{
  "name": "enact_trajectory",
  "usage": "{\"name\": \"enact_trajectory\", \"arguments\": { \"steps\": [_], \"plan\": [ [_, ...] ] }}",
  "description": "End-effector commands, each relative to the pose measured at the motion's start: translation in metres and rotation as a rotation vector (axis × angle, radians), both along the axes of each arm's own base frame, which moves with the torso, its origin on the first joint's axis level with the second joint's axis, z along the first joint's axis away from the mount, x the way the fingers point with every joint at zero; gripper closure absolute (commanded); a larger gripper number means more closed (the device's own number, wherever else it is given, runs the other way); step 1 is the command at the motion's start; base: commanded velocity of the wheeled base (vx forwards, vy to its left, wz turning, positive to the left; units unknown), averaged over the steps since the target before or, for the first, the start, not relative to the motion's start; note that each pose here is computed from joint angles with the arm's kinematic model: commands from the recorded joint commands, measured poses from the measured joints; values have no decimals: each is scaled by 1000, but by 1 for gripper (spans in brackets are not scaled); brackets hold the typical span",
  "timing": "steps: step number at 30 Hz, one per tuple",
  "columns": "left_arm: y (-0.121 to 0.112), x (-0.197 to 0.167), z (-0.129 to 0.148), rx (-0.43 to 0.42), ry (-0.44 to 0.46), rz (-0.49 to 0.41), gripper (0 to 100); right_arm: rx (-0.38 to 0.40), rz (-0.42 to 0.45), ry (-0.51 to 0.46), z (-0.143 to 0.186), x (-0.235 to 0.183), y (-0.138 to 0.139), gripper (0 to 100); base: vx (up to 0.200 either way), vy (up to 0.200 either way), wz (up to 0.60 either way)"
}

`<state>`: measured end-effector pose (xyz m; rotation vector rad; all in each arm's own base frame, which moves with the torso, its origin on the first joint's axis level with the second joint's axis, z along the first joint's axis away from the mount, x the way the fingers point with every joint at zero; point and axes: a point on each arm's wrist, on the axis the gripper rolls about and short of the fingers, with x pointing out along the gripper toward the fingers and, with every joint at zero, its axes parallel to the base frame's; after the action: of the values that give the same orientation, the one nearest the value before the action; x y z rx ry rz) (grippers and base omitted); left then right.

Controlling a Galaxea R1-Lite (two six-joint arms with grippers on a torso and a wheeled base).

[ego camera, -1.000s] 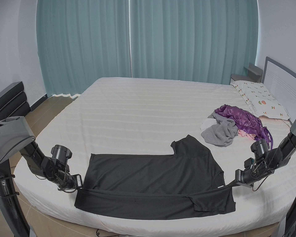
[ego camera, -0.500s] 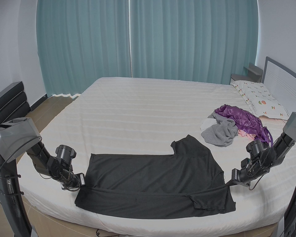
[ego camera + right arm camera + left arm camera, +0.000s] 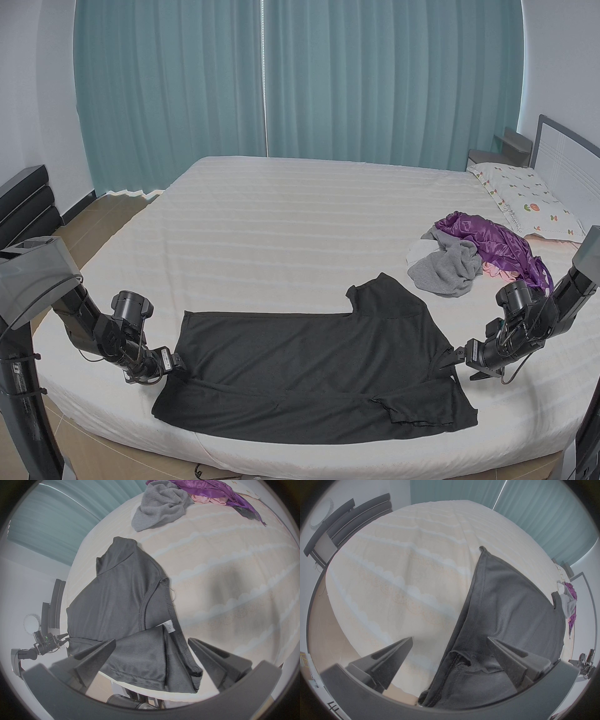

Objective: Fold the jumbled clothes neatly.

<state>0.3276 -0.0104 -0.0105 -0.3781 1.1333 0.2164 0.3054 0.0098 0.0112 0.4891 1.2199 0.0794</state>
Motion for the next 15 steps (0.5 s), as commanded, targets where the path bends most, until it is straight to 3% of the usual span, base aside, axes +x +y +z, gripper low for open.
{"name": "enact_trajectory", "arguments": {
  "steps": [1,8,11,15],
  "plan": [
    [3,0,16,-14,-48,19,0,15,-13,-49,11,2,4,0,0,0,0],
    [16,5,46,-82,-148,50,0,119,-131,-204,18,13,18,0,0,0,0],
    [19,15,48,-98,-174,52,0,161,-149,-244,14,14,27,0,0,0,0],
    [18,38,42,-160,-196,84,0,252,-242,-279,6,15,32,0,0,0,0]
  ]
}}
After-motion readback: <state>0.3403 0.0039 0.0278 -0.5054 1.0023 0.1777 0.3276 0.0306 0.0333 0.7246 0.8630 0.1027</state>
